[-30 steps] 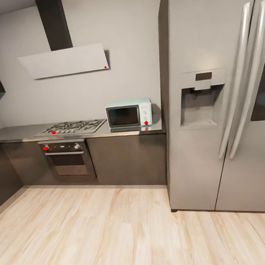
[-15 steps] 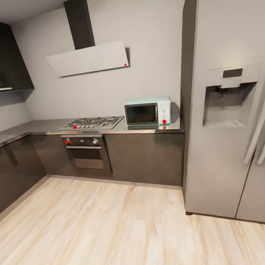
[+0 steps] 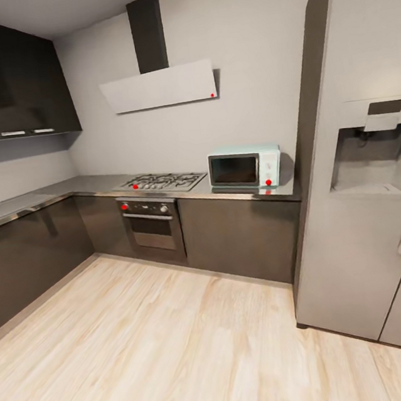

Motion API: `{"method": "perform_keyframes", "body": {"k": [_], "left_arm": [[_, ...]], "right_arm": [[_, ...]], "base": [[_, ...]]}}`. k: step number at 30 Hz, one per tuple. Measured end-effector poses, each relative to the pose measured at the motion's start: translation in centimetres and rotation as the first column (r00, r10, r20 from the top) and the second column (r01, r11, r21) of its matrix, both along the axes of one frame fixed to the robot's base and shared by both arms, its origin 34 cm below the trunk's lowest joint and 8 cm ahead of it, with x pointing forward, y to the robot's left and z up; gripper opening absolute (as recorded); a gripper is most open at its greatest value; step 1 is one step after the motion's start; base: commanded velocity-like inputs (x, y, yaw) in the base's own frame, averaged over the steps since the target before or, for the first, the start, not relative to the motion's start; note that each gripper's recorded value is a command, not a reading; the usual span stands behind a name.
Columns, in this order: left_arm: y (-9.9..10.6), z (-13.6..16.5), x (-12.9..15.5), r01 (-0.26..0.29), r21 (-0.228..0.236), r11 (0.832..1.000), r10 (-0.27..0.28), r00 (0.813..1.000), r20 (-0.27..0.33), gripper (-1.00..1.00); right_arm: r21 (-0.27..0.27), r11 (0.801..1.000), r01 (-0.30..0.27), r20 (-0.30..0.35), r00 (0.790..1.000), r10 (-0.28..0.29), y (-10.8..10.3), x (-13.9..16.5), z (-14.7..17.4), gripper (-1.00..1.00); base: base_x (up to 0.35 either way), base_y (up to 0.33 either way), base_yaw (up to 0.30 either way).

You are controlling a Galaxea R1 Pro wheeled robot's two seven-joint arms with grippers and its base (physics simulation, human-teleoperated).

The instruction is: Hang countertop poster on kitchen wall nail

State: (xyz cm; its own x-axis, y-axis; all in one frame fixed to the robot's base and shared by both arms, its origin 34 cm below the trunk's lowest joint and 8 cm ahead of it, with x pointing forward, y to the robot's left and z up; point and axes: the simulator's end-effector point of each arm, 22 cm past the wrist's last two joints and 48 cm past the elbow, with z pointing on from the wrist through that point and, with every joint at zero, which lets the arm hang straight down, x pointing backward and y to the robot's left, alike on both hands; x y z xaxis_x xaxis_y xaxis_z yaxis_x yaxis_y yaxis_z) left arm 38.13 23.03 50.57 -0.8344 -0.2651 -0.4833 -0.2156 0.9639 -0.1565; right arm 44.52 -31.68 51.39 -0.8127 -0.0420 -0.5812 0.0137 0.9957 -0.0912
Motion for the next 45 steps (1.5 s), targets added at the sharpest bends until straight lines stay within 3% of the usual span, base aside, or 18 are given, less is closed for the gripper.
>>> {"method": "perform_keyframes", "body": {"k": [10,45], "left_arm": [[-0.06,0.02,0.00,0.002,-0.001,1.000,-0.002,1.000,0.001,1.00],[0.00,0.02,-0.01,0.000,0.000,1.000,0.000,1.000,0.001,1.00]], "right_arm": [[0.000,1.000,-0.001,0.000,1.000,0.001,0.02,-0.02,0.00,1.00],[0.001,1.000,-0.002,0.000,1.000,0.002,0.14,-0.03,-0.01,1.00]], "base": [[-0.089,-0.084,0.133],[-0.002,-0.002,0.289]]}}
